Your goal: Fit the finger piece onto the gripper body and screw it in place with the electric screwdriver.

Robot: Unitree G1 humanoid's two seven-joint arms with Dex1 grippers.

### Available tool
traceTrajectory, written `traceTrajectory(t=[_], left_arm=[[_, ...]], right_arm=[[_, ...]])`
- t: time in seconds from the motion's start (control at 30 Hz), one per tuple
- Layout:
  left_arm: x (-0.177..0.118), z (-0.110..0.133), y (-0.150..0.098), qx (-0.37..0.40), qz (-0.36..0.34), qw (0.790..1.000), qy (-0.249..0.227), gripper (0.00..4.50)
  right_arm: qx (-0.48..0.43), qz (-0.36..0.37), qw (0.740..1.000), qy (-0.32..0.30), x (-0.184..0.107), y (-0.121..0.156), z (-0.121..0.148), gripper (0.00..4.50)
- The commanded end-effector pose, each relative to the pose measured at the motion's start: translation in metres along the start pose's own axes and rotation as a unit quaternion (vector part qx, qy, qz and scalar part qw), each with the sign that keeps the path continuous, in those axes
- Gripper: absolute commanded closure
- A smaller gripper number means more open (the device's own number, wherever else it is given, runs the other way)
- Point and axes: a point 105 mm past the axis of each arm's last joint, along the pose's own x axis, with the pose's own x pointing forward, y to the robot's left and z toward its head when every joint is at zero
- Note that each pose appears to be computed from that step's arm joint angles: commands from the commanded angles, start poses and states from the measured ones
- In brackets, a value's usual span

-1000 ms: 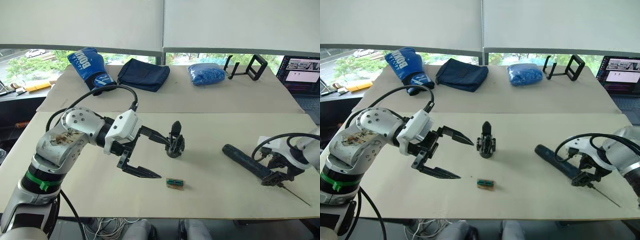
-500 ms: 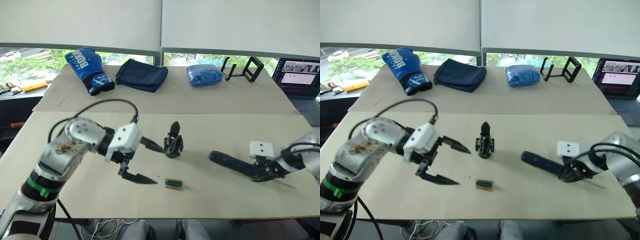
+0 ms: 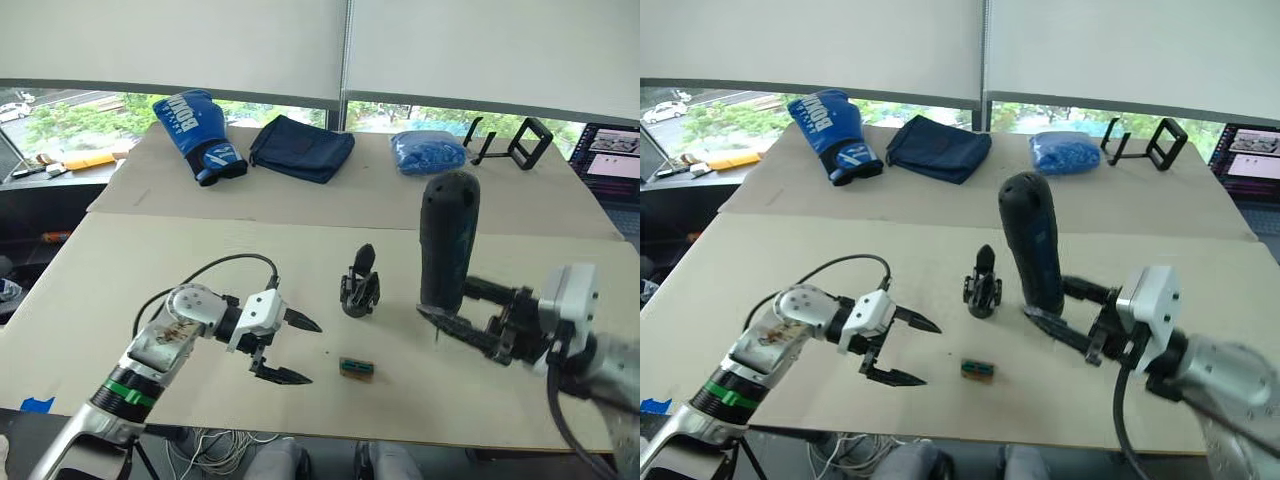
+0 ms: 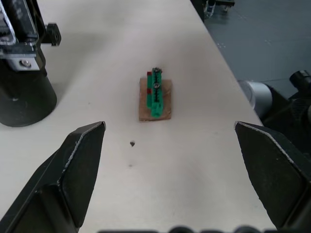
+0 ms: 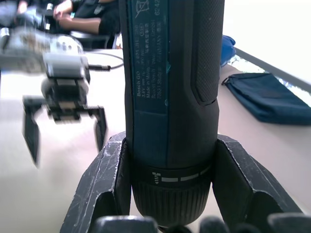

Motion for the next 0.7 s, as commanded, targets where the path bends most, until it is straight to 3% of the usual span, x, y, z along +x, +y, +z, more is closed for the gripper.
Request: traceTrajectory(t=[0.03,0.3,0.7], left_arm=[[0.012,0.003,0.015,0.031,0.02,0.999,-0.016,0.0],[0.028,0.003,0.019,0.043,0.002,0.998,-0.04,0.0],[0.032,-0.014,0.006,0.065,-0.045,0.997,-0.018,0.0]], right_arm=[[-0.004,-0.019,0.998,-0.062,0.011,0.021,0.017,2.6],[0.037,-0.023,0.995,-0.093,0.025,0.041,0.012,2.6],[-0.009,0.0,0.994,-0.113,0.036,0.039,0.013,2.6]])
